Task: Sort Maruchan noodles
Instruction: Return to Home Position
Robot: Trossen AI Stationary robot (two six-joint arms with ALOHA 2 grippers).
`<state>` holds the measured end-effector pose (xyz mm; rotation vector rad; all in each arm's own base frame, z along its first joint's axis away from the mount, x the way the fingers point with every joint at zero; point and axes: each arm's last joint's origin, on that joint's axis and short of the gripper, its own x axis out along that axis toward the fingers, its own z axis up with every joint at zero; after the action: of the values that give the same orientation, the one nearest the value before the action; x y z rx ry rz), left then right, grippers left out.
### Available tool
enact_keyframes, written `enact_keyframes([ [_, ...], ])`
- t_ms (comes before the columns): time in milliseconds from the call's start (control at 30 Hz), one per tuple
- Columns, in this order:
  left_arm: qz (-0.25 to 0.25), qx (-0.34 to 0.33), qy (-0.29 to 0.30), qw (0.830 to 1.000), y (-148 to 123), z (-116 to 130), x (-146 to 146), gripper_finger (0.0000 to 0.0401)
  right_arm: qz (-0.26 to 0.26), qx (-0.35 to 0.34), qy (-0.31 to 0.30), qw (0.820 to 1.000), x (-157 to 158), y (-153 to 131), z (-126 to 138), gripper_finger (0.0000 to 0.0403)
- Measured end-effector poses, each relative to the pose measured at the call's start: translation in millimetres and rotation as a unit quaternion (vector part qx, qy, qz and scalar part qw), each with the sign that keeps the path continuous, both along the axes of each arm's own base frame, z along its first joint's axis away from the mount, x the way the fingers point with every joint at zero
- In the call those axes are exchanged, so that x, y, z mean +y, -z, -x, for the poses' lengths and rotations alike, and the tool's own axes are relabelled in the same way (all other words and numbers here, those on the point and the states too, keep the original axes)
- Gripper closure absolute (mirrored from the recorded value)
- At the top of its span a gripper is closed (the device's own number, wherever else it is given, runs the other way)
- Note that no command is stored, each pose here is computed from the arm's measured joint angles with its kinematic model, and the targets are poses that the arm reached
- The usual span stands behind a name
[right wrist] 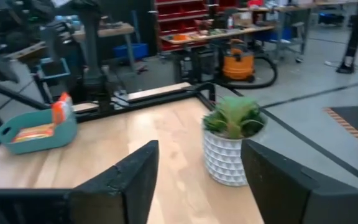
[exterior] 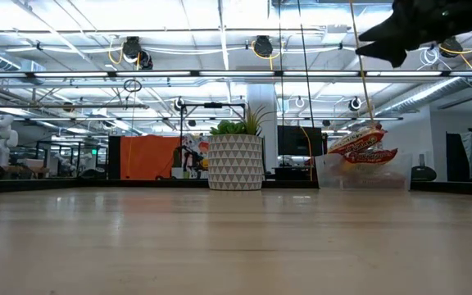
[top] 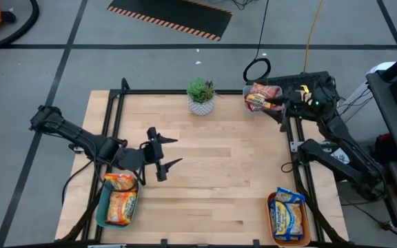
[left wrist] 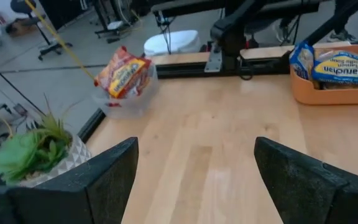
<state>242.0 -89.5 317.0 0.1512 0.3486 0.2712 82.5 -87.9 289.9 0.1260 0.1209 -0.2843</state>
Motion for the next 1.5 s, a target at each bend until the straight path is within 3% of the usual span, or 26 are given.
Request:
enact_keyframes([
  [200, -0.020, -0.004, 0.008, 1.000, 1.7, -0.8, -0.3, 0.0077, 0.010, -0.004, -0.047, 0.999, 10.6, -1.7, -5.7, 0.0233],
  [333, -0.034, 0.007, 0.006, 0.999, 12.9, -0.7, 3.0, 0.0104, 0.014, -0.007, -0.080, 0.997, 17.6, -2.4, -9.6, 0.0274],
  [533, -0.045, -0.008, 0.017, 0.999, 19.6, 9.8, 11.6, 0.0202, 0.032, -0.005, -0.118, 0.992, 23.8, 1.6, -15.3, 0.0333],
  [733, -0.016, -0.044, 0.040, 0.998, 23.1, 31.7, 25.4, 0.0319, 0.052, 0.014, -0.114, 0.992, 23.8, 27.7, -21.7, 0.0393],
  [867, 0.002, -0.079, 0.050, 0.996, 30.4, 47.5, 35.4, 0.0361, 0.081, 0.021, -0.119, 0.989, 23.5, 40.9, -24.7, 0.0398],
  [1100, 0.019, -0.105, 0.031, 0.994, 50.0, 66.9, 55.1, 0.0375, 0.142, -0.017, -0.122, 0.982, 22.9, 50.1, -29.1, 0.0402],
  [1267, 0.027, -0.105, 0.014, 0.994, 61.2, 74.1, 65.9, 0.0375, 0.191, -0.070, -0.083, 0.976, 22.4, 52.3, -30.8, 0.0402],
  [1500, 0.033, -0.099, 0.017, 0.994, 69.7, 77.6, 72.5, 0.0375, 0.200, -0.080, -0.043, 0.976, 25.4, 72.5, -33.0, 0.0403],
])
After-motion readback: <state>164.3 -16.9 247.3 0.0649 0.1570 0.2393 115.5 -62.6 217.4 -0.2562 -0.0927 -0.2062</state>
